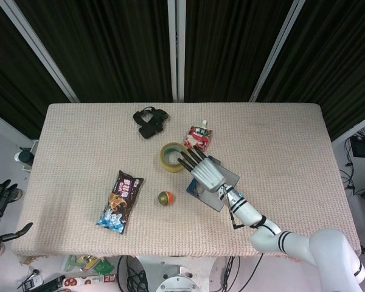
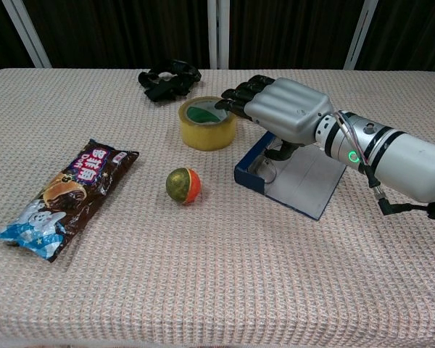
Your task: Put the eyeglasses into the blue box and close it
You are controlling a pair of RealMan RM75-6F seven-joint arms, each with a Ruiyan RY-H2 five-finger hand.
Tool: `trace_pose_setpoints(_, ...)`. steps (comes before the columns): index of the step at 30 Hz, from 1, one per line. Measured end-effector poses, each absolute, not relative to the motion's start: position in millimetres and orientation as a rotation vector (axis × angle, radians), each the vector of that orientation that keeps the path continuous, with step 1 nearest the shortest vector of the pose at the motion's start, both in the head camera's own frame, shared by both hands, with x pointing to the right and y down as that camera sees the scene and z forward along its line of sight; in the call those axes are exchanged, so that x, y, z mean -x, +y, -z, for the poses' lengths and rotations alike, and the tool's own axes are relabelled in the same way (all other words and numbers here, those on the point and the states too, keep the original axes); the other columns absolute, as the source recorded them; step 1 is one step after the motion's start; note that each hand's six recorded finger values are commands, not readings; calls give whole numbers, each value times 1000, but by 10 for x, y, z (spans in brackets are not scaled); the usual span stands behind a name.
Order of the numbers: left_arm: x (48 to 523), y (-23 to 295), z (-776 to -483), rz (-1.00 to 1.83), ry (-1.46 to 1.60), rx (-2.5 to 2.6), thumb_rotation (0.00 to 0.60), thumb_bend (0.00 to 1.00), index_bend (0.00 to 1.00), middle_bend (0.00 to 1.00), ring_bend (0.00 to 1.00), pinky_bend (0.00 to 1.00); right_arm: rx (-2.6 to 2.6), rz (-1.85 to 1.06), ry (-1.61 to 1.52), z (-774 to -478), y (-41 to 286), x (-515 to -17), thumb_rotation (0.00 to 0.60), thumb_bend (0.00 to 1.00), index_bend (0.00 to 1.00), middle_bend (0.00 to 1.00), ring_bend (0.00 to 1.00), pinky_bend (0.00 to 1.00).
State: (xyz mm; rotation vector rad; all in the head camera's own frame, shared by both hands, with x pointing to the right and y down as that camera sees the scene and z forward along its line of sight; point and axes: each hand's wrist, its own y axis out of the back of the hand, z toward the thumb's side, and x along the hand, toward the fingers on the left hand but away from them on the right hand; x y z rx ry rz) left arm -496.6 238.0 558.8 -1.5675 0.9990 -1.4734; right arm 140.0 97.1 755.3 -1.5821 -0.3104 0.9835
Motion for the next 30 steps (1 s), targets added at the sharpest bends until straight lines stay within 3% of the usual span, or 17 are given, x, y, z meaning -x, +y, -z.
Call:
trace_pose_setpoints(10,4970,2407,-5556,1466,1005,1564,386,149,26,16,57,193,1570,-961,-354,-7438,988,-1513,600,176,0,0,0,0)
trace_pose_setpoints(21,4900,2410,-5552,1452,996,1567,386,150,26,16,57,193,1569,-1037,-281,-7064,1186,-2341,600,154,0,0,0,0)
trace_pose_setpoints(30,4819,2381,-5593,1445,979,1579,388,150,26,16,56,194,1584,-1099,-208,-7156,1453,-2681,600,129,0,0,0,0)
